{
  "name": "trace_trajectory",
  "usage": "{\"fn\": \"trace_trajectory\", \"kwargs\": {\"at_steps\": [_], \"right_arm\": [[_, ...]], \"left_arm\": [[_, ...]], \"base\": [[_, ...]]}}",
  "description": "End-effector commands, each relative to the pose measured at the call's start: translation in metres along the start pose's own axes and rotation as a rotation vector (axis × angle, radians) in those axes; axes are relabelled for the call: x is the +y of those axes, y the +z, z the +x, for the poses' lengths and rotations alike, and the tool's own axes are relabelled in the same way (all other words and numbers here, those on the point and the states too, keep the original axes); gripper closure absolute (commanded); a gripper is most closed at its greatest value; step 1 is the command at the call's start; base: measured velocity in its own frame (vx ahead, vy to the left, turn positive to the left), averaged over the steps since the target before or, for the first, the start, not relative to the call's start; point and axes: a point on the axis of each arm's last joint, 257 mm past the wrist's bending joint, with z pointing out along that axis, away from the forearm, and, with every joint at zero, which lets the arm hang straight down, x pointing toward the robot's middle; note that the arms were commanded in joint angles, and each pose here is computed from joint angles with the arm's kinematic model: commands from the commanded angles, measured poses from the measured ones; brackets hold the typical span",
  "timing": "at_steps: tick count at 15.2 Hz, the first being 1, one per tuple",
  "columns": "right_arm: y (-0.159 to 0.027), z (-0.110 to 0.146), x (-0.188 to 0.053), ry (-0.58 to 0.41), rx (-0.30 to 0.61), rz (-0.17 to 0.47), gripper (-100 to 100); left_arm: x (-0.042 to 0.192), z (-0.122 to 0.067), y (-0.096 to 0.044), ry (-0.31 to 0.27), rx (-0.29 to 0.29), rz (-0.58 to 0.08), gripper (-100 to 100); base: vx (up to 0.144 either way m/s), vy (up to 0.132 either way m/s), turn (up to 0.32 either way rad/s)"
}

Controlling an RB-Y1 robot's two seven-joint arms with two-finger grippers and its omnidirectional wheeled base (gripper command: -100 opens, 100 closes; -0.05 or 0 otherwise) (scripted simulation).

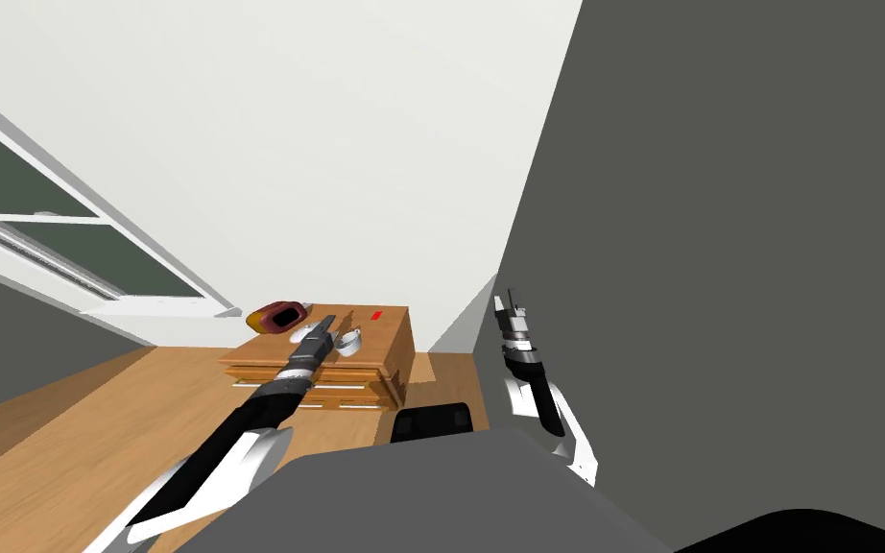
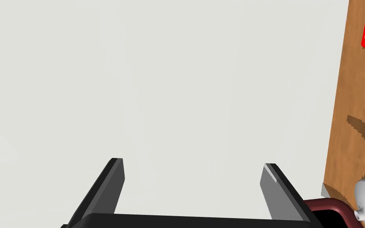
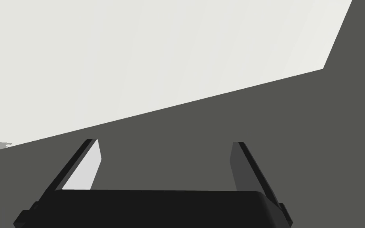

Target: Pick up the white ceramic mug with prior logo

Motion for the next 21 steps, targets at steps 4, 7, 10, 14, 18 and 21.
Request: {"fn": "trace_trajectory", "kwargs": {"at_steps": [4,7,10,14,18,21], "right_arm": [[0.000,0.000,0.000,0.000,0.000,0.000,0],[0.000,0.000,0.000,0.000,0.000,0.000,0],[0.000,0.000,0.000,0.000,0.000,0.000,0],[0.000,0.000,0.000,0.000,0.000,0.000,0],[0.000,0.000,0.000,0.000,0.000,0.000,0],[0.000,0.000,0.000,0.000,0.000,0.000,0]], "left_arm": [[0.039,-0.009,-0.005,0.031,0.017,-0.133,-100],[0.059,-0.015,-0.009,0.044,0.025,-0.202,-100],[0.079,-0.020,-0.015,0.056,0.034,-0.274,-100],[0.104,-0.026,-0.024,0.068,0.045,-0.365,-100],[0.124,-0.032,-0.032,0.079,0.054,-0.440,-100],[0.142,-0.038,-0.042,0.089,0.064,-0.512,-100]], "base": [[0.033,-0.034,-0.035],[0.041,-0.029,-0.030],[0.044,-0.022,-0.035],[0.052,-0.021,-0.033],[0.048,-0.014,-0.030],[0.060,-0.011,-0.030]]}}
